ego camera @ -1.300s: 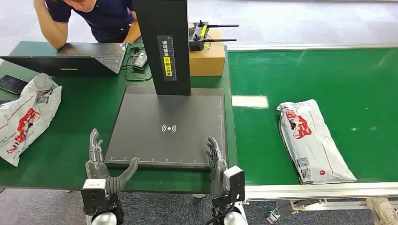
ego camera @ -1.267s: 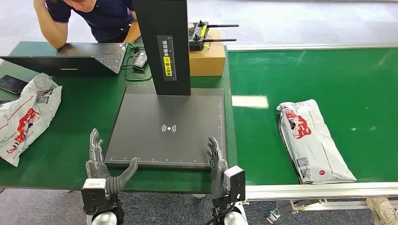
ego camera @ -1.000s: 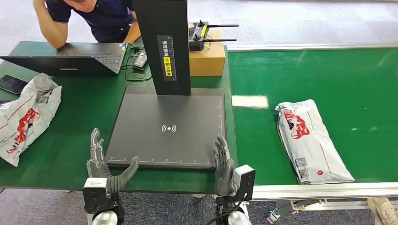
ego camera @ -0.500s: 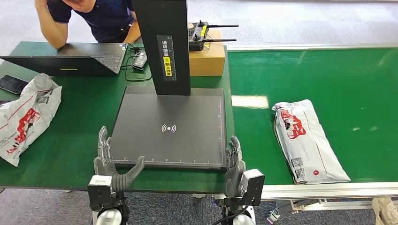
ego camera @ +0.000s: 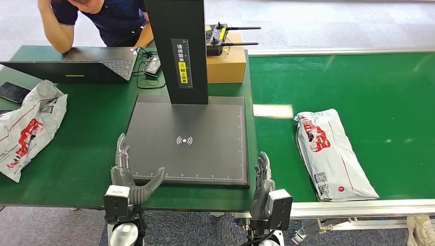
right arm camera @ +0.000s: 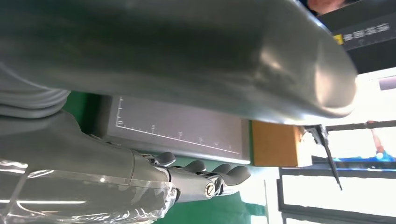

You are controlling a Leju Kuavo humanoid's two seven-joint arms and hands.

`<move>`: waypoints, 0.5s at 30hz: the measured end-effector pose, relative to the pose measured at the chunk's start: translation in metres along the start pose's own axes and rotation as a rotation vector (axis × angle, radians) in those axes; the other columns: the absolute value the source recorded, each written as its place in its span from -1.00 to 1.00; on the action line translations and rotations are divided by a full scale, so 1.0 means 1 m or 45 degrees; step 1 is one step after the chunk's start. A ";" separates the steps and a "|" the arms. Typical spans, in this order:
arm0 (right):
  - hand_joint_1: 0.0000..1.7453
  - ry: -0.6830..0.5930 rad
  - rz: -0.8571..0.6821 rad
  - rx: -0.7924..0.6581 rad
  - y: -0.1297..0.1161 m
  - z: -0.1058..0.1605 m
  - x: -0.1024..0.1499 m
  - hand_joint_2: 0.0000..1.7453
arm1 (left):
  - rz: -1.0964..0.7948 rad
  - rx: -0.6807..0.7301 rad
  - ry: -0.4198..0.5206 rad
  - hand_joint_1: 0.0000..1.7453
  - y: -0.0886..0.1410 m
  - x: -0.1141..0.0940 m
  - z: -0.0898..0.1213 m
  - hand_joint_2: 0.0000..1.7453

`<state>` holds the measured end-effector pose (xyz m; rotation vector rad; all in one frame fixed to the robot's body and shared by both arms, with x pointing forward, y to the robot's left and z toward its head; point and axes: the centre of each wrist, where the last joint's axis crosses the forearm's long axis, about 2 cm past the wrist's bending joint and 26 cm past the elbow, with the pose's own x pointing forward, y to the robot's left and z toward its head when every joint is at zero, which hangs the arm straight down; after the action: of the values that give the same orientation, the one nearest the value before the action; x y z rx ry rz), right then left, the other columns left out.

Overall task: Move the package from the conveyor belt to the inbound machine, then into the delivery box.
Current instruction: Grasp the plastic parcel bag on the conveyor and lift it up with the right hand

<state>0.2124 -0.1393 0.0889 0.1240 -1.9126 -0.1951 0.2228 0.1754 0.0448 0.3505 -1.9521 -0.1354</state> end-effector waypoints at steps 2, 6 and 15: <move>-1.00 0.024 0.014 0.017 -0.001 0.002 0.000 -1.00 | 0.008 0.011 0.007 -1.00 -0.001 0.000 0.000 1.00; -1.00 0.055 0.059 0.038 -0.003 0.002 -0.001 -1.00 | 0.027 0.028 0.015 -1.00 -0.004 0.001 -0.001 1.00; -1.00 0.121 0.086 -0.011 -0.012 0.000 0.000 -1.00 | 0.026 0.026 0.009 -1.00 -0.006 0.001 -0.004 1.00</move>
<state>0.2121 -0.1509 0.0865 0.0614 -1.8184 -0.1496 0.2267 0.1693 0.0458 0.3437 -1.9507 -0.1013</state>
